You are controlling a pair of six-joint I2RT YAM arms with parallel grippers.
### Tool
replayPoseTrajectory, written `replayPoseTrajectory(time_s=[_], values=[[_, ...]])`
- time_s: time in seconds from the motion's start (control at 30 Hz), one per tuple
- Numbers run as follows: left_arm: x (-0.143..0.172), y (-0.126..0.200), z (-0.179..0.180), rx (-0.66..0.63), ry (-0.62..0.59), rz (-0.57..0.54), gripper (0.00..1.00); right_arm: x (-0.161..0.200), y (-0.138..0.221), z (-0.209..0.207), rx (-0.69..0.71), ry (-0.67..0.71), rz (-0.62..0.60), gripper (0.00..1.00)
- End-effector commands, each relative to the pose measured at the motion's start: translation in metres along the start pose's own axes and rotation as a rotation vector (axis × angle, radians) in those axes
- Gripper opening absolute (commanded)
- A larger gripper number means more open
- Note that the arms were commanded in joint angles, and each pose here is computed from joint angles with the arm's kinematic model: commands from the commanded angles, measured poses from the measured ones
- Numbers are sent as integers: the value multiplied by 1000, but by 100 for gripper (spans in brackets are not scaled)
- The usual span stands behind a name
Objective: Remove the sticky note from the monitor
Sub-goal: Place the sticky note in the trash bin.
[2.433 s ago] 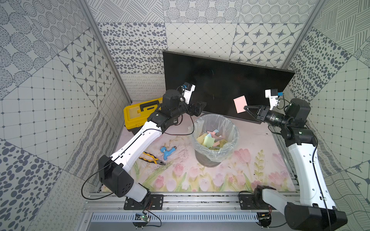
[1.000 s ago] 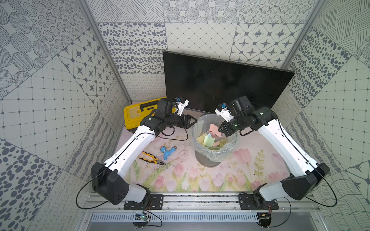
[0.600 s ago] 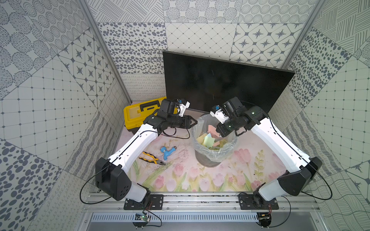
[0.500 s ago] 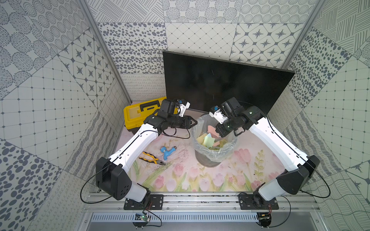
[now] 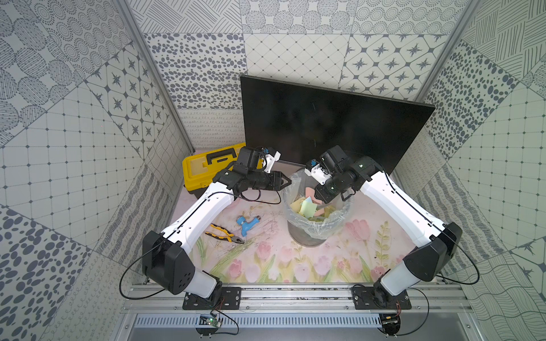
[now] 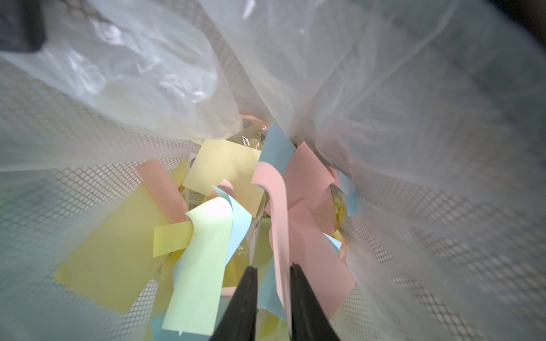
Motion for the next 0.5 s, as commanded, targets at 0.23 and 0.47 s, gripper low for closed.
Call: replayPoseTrajectory(time_s=[0.23, 0.47], values=[[3, 4, -6, 33, -8, 17, 48, -7, -4, 8, -85, 14, -58, 42], [3, 4, -6, 30, -12, 16, 48, -9, 9, -4, 84, 16, -44, 51]])
Point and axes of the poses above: each gripper's point midway between its finger pads, its own y axis back along the fingers, its own z axis along the line the jaws close on, x = y × z, the point moved 9 cm from there along y, back along the fingers, and after that the axes turned 15 degrees about y, right-handed, at the moved point
